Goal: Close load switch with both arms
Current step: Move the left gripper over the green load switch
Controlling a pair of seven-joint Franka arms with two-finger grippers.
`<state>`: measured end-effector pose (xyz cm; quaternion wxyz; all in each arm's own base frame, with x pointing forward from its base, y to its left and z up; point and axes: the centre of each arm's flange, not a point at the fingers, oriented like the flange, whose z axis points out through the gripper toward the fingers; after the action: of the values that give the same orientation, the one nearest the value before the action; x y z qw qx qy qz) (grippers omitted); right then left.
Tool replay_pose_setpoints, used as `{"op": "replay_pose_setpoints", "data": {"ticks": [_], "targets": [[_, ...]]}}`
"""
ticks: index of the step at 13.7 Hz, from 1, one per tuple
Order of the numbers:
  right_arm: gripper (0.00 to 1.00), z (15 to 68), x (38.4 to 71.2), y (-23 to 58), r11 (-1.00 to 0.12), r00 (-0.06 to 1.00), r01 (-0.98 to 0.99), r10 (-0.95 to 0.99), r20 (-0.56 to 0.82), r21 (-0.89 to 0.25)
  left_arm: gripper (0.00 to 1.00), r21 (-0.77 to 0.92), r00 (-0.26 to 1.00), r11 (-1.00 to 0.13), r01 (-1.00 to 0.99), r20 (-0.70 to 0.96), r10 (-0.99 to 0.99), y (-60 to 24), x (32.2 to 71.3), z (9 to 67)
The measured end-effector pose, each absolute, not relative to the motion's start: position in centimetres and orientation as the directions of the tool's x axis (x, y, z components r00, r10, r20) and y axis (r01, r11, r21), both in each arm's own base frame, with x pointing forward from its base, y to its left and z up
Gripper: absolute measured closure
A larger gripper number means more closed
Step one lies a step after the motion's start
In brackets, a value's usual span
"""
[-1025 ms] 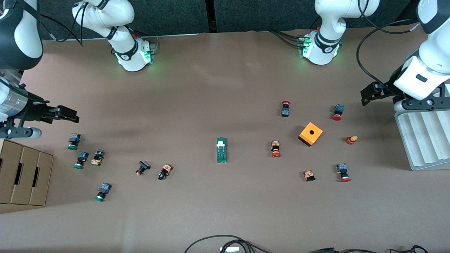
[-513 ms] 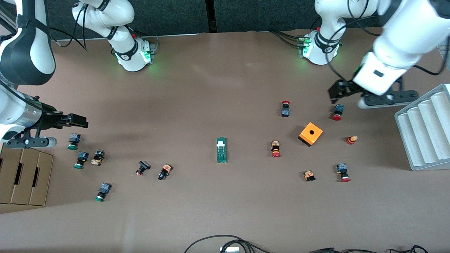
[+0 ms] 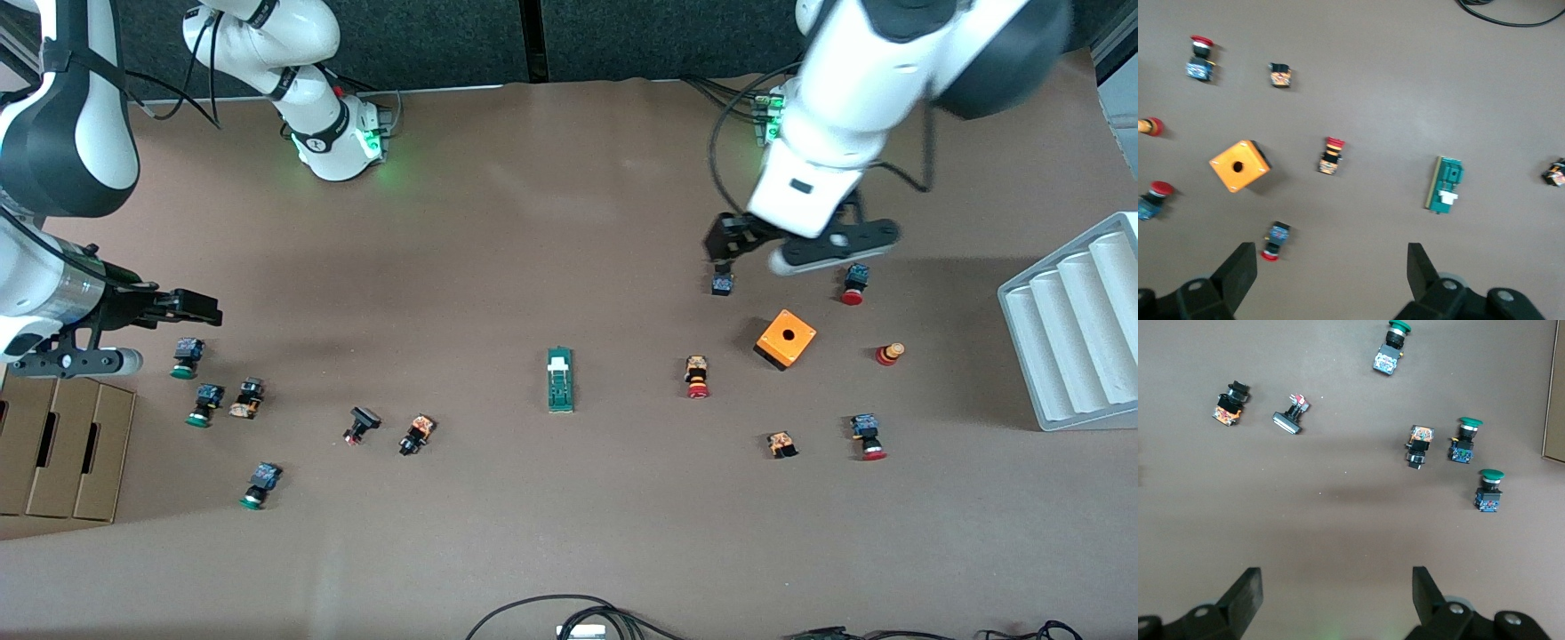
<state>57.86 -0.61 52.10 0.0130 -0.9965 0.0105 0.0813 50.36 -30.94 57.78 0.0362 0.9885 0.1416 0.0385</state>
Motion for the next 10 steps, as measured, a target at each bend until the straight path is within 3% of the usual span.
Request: {"op": "replay_pose_setpoints", "data": {"ticks": [10], "targets": [[0.0,50.8,58.3,-0.6,-0.999,0.983,0.018,0.023,-0.182,-0.03,0.0,0.027,0.896,-0.948,0.317,0.32,0.309,-47.4,44.3,47.8]]}}
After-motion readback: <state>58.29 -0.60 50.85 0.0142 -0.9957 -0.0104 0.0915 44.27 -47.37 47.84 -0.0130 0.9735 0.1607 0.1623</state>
